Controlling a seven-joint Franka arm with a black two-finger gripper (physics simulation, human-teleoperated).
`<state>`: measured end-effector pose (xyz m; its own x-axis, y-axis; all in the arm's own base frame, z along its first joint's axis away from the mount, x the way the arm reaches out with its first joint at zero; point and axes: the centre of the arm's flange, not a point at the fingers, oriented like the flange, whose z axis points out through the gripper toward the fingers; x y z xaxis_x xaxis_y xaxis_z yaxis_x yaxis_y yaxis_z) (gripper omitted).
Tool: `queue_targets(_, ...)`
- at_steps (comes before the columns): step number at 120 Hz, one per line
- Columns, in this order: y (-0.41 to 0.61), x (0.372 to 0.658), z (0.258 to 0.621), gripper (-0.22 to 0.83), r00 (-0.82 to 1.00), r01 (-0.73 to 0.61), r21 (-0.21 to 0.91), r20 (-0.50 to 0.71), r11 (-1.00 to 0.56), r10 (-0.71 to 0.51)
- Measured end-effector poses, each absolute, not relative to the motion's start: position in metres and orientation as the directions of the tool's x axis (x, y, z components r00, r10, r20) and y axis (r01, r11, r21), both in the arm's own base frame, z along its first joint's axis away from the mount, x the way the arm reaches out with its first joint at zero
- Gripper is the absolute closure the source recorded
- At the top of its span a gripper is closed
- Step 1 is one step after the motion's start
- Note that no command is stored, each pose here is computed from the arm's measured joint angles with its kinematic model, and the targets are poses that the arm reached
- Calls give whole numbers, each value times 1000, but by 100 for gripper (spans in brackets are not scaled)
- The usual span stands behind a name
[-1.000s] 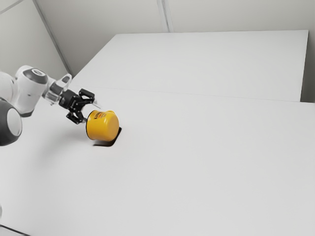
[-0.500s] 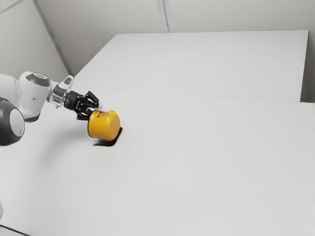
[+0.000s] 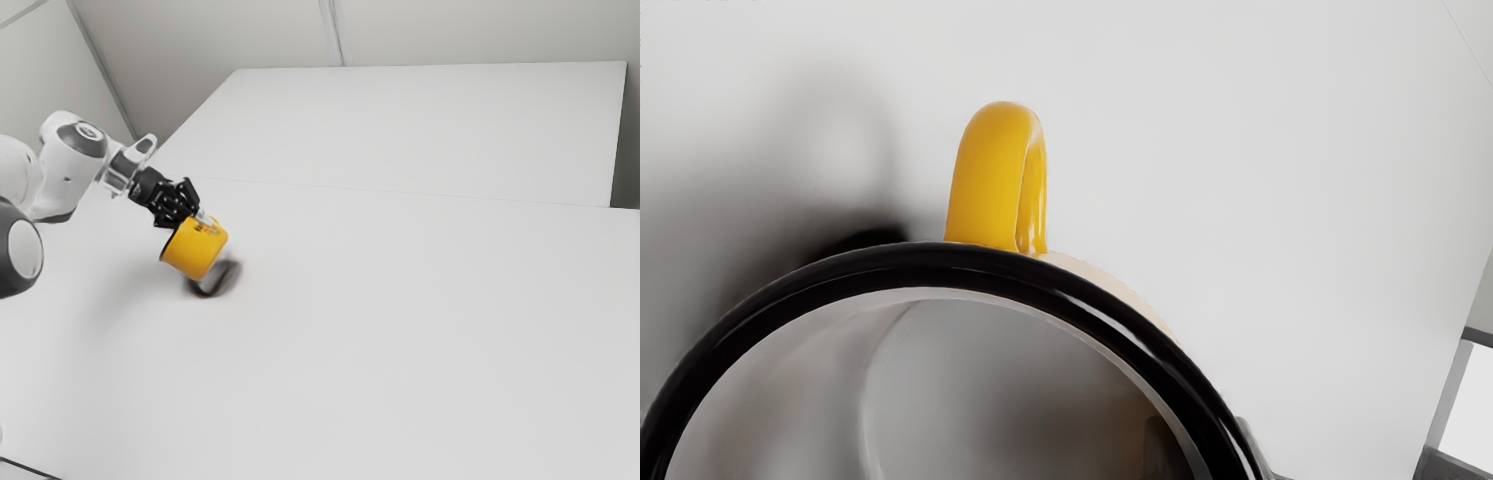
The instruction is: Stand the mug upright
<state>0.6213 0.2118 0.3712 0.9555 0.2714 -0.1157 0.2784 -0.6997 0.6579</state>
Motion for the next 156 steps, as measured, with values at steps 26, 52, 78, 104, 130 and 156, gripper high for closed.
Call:
queue_targets(26, 138, 601, 406, 77, 993, 119, 377, -61, -919, 103)
queue_targets(52, 69, 596, 408, 77, 1000, 23, 184, -24, -983, 19)
queue_targets(78, 36, 599, 390, 77, 999, 49, 106, -14, -993, 48)
queue_targets(104, -1, 602, 368, 77, 995, 94, 73, -35, -993, 91)
queue_targets(130, -10, 606, 340, 71, 984, 168, 57, -63, -984, 164)
queue_targets(156, -16, 604, 378, 28, 983, 183, 40, -10, -982, 183)
